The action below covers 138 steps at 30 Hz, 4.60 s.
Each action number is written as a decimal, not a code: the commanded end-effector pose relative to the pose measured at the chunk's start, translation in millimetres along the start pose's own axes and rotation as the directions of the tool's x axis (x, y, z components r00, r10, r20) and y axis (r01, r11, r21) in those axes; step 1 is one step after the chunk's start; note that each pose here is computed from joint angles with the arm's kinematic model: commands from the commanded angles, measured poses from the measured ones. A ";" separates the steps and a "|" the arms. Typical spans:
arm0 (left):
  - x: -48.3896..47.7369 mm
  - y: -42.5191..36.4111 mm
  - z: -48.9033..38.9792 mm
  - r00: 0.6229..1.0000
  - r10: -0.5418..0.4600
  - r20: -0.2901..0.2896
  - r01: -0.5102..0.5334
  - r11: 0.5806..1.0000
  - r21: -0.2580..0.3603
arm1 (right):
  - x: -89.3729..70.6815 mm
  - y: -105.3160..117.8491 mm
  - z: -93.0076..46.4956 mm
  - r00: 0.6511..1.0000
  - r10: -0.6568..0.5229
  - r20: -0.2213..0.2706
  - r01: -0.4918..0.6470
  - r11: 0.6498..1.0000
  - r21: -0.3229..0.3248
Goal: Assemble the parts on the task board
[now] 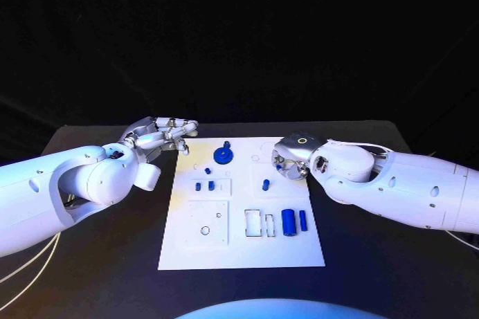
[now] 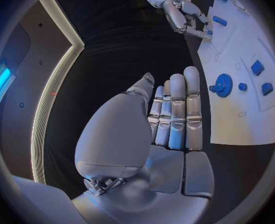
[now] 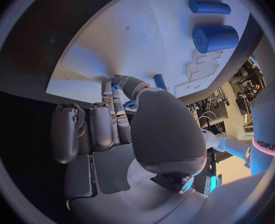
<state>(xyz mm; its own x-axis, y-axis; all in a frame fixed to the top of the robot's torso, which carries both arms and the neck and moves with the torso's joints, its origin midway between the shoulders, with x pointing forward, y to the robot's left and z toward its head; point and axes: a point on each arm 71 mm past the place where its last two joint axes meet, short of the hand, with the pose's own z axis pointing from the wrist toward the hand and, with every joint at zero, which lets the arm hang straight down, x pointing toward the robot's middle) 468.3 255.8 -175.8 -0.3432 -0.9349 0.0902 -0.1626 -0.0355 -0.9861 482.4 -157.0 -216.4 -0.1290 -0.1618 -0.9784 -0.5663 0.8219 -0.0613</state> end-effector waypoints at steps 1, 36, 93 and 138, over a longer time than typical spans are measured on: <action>4.0 -0.6 0.6 1.000 0.007 -0.025 -0.007 1.000 0.002 | 6.2 0.9 -0.4 1.000 -0.005 -0.030 0.005 1.000 -0.008; -1.3 0.5 1.6 1.000 0.012 -0.018 -0.012 1.000 -0.007 | -21.0 -3.7 -21.4 0.985 0.084 0.150 -0.087 0.996 0.014; 13.2 2.1 11.6 0.999 0.005 -0.054 -0.005 1.000 -0.009 | 17.2 151.4 -12.2 0.965 0.259 0.049 -0.228 0.914 -0.335; 15.9 2.1 11.9 0.998 0.002 -0.067 -0.003 1.000 -0.011 | 28.8 155.5 -0.2 0.976 0.218 -0.011 -0.210 0.927 -0.311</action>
<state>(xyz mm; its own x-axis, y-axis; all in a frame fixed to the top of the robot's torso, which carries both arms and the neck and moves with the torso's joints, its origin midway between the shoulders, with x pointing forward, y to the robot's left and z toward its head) 474.2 239.6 -179.4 -0.3850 -0.9183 0.0920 -0.1761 -0.0248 -0.9841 390.9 -33.9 -250.2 -0.2528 0.0523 -0.9661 -0.7506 0.6195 0.2299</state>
